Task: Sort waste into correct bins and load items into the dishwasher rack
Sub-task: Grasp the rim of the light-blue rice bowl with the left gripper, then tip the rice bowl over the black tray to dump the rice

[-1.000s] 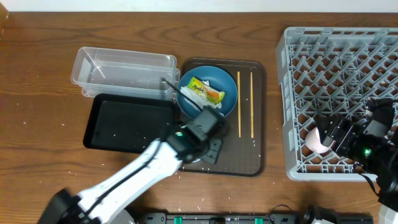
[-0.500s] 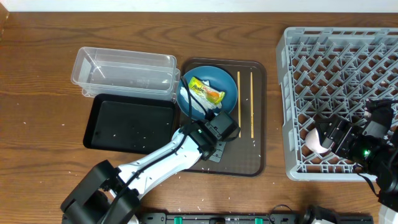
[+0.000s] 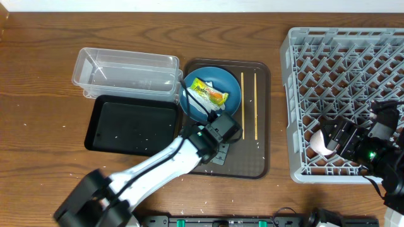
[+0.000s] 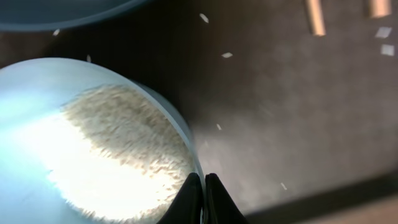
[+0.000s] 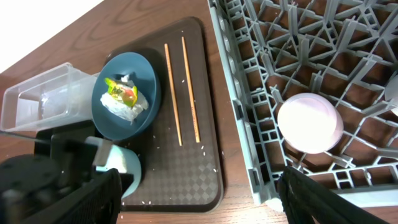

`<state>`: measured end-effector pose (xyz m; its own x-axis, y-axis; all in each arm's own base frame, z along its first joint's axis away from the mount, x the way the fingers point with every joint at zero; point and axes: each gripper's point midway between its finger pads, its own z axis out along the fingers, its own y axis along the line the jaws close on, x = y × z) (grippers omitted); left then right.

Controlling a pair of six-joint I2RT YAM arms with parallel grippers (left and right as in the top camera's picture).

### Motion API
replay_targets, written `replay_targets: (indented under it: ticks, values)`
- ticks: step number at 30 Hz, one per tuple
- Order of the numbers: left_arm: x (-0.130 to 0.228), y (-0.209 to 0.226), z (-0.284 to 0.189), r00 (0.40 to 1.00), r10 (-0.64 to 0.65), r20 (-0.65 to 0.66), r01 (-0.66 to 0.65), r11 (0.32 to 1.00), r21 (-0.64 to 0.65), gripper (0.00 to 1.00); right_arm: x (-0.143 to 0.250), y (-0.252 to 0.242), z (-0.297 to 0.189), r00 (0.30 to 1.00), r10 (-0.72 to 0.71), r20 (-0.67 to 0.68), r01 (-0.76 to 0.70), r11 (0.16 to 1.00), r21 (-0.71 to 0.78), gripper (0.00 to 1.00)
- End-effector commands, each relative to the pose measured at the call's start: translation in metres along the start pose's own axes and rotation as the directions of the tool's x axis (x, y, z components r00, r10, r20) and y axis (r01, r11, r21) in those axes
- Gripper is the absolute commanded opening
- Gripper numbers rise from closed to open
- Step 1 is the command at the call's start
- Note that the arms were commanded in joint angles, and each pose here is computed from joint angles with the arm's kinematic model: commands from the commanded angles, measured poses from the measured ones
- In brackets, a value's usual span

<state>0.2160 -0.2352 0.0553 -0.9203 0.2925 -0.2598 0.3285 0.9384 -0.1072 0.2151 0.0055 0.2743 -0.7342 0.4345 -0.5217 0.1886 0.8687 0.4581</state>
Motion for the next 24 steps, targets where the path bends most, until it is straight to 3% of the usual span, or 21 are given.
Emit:
replay_targets:
  ticks: [1,9,14,20,24]
  values:
    - [-0.019,-0.016,-0.044,0.995,-0.019,0.102,0.01,0.996,0.091,0.06,0.0,0.003,-0.002,1.0,-0.027,0.002,0.027,1.0,-0.007,0.79]
    - [-0.037,0.004,-0.116,0.965,-0.115,0.236,0.051,0.964,0.26,0.06,0.0,0.003,-0.002,1.0,-0.026,0.001,0.026,1.0,-0.007,0.79]
    - [-0.05,0.033,-0.135,0.948,-0.217,0.232,0.115,0.916,0.385,0.06,0.0,0.003,-0.002,1.0,-0.026,0.001,0.026,1.0,-0.007,0.79]
    - [-0.062,0.074,-0.145,0.924,-0.344,0.166,0.18,0.775,0.606,0.06,0.0,0.003,-0.002,1.0,-0.026,0.001,0.026,1.0,-0.008,0.79]
    - [-0.067,0.096,-0.159,0.903,-0.407,0.135,0.155,0.603,0.783,0.06,0.0,0.003,-0.002,1.0,-0.026,0.001,0.026,1.0,-0.008,0.79]
